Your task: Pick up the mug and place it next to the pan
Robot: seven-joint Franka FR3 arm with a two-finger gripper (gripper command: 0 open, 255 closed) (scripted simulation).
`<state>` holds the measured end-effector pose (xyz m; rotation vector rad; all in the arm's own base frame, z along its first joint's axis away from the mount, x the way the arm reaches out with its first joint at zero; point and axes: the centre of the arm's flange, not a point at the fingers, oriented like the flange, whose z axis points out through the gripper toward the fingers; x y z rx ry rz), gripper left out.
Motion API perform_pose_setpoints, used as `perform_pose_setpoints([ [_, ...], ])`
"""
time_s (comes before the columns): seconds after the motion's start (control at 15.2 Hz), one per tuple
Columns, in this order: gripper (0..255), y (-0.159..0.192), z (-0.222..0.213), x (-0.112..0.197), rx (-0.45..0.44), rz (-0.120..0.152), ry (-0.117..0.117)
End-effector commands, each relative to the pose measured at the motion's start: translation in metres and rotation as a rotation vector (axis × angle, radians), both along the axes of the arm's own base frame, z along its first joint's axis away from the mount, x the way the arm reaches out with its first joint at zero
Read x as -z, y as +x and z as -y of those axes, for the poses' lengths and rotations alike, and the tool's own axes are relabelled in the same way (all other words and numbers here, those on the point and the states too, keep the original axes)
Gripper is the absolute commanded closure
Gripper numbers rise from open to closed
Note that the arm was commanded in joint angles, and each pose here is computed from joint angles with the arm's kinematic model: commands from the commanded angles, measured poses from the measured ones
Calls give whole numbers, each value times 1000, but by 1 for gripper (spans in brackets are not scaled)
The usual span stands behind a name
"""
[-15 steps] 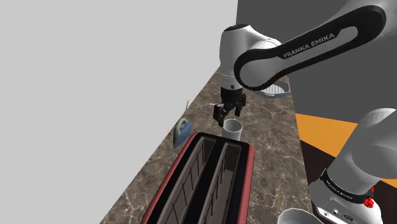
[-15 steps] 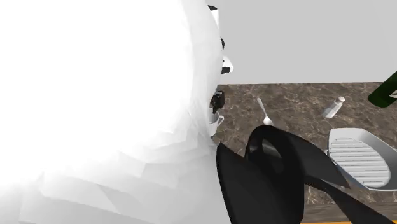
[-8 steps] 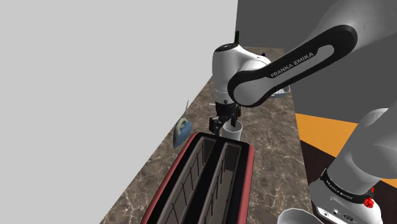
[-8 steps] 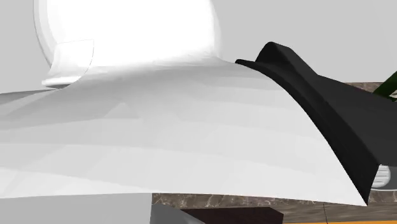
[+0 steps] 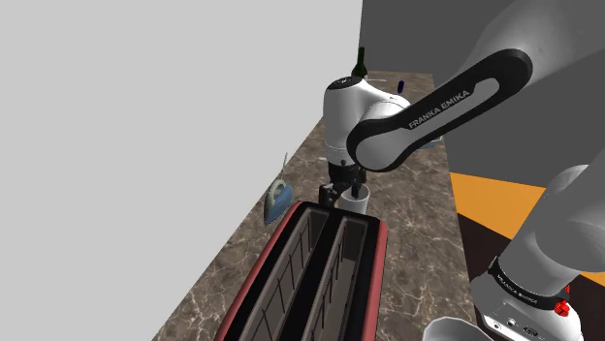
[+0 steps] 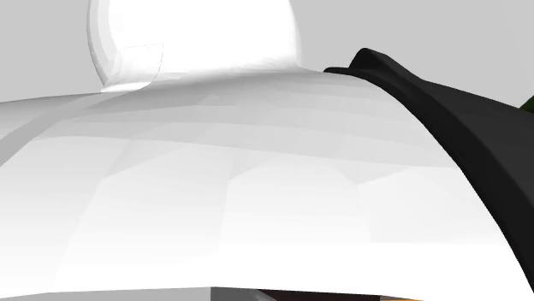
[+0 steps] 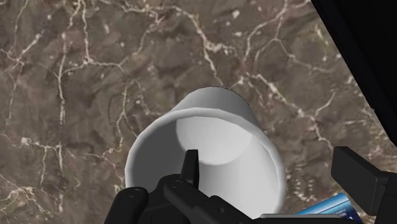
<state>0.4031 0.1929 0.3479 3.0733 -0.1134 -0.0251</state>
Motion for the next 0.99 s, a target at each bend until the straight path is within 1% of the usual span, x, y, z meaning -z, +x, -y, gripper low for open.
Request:
perform_pose_setpoints([
  [0.0, 0, 0, 0, 0, 0, 0, 0],
  [0.07, 0, 0, 0, 0, 0, 0, 0],
  [0.13, 255, 0, 0, 0, 0, 0, 0],
  [0.73, 255, 0, 0, 0, 0, 0, 0],
  [0.92, 255, 0, 0, -16, 0, 0, 0],
])
